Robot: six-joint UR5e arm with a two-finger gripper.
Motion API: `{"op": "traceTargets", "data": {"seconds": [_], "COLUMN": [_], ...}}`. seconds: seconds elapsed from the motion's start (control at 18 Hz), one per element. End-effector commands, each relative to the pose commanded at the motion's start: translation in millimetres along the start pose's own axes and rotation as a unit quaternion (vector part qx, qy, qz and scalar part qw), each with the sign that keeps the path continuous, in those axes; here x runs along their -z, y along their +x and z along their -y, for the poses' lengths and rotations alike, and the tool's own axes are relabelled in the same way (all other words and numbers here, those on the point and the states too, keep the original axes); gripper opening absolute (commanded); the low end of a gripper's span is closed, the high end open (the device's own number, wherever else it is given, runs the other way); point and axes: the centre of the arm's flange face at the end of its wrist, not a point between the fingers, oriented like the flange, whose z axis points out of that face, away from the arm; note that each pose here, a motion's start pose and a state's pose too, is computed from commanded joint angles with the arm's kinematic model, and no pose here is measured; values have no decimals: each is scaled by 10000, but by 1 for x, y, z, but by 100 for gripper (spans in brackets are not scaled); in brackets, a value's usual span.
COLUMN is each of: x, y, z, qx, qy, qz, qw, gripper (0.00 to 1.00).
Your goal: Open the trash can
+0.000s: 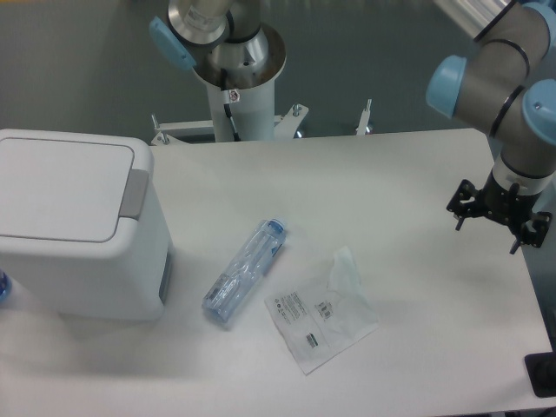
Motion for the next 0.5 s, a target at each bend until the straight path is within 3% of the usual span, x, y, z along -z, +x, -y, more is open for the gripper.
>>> {"op": "traceTargets", "data": {"seconds": [0.5], "x": [2], "y": [4], "z": [-5], "qx": [-207], "qy": [34], "qz": [-2], "qw": [9998], "gripper": [100]}}
